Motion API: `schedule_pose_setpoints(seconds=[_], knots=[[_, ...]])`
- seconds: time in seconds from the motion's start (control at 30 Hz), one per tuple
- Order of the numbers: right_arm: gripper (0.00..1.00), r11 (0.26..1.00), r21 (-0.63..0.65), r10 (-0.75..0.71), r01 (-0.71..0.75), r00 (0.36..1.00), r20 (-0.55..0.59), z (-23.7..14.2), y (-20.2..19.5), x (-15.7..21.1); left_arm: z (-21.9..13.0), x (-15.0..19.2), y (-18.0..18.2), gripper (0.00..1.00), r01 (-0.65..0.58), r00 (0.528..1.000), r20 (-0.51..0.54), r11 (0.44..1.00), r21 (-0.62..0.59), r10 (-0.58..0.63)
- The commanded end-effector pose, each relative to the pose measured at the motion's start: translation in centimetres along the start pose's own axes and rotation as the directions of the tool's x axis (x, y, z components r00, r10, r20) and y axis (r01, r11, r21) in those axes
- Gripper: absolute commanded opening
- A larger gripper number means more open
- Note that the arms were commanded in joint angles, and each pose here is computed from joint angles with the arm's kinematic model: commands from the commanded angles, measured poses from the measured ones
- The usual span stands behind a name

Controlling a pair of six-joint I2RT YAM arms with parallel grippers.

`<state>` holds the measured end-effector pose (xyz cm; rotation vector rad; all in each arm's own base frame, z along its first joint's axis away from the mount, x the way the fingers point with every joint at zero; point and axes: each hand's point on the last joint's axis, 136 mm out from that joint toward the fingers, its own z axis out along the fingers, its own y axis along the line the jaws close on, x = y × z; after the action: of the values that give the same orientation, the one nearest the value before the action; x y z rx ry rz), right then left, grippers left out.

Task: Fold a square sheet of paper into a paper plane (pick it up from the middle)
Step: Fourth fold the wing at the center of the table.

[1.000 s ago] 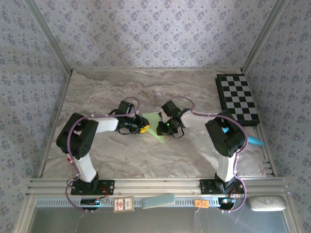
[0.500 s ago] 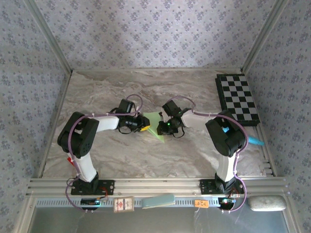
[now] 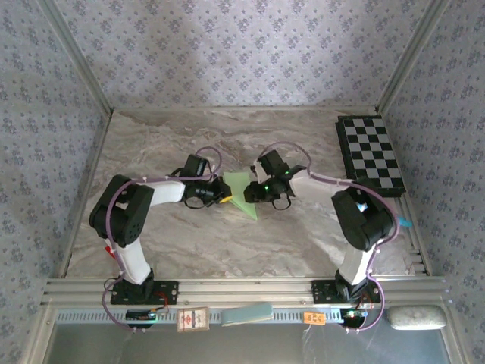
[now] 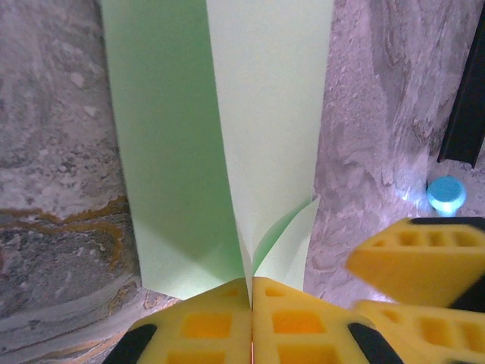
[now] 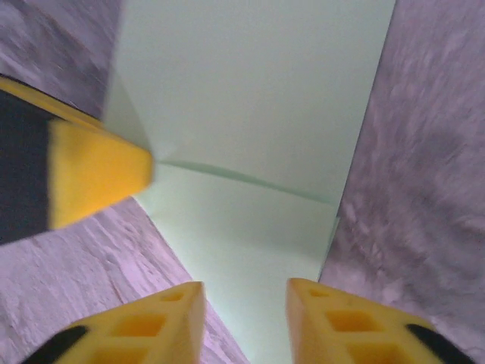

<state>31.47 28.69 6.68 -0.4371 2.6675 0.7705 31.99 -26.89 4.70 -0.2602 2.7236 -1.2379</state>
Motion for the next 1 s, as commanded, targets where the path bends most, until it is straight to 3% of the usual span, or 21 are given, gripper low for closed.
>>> schedule_pose_setpoints(seconds=[0.0,0.13,0.27,0.43,0.6,0.97], knots=[[0.47,0.994,0.043,-0.108,0.102,0.98,0.165,-2.6,0.4,-3.2,-1.6,-1.3,-1.0,0.07,0.008,0.996,0.091,1.0,0.007,-0.009],[0.58,0.983,0.085,-0.179,0.16,0.94,0.291,-4.6,0.4,-5.0,-2.8,-1.8,-0.6,0.07,0.078,0.984,0.165,0.997,-0.024,-0.073],[0.61,0.96,0.08,-0.279,0.268,0.901,0.331,-4.7,1.6,-5.4,-3.8,-2.1,0.2,0.07,0.177,0.96,0.229,0.983,-0.056,-0.16],[0.62,0.883,0.075,-0.46,0.464,0.822,0.336,-2.9,4.3,-3.9,-4.5,-2.2,0.7,0.08,0.283,0.929,0.269,0.956,-0.072,-0.255],[0.61,0.831,0.126,-0.55,0.542,0.763,0.339,-0.5,5.1,-3.2,-4.6,-1.9,0.4,0.08,0.326,0.917,0.268,0.942,-0.084,-0.294],[0.57,0.695,0.083,-0.705,0.714,0.655,0.27,4.3,6.1,-0.1,-4.9,-1.4,-0.2,0.09,0.371,0.904,0.261,0.924,-0.091,-0.338]])
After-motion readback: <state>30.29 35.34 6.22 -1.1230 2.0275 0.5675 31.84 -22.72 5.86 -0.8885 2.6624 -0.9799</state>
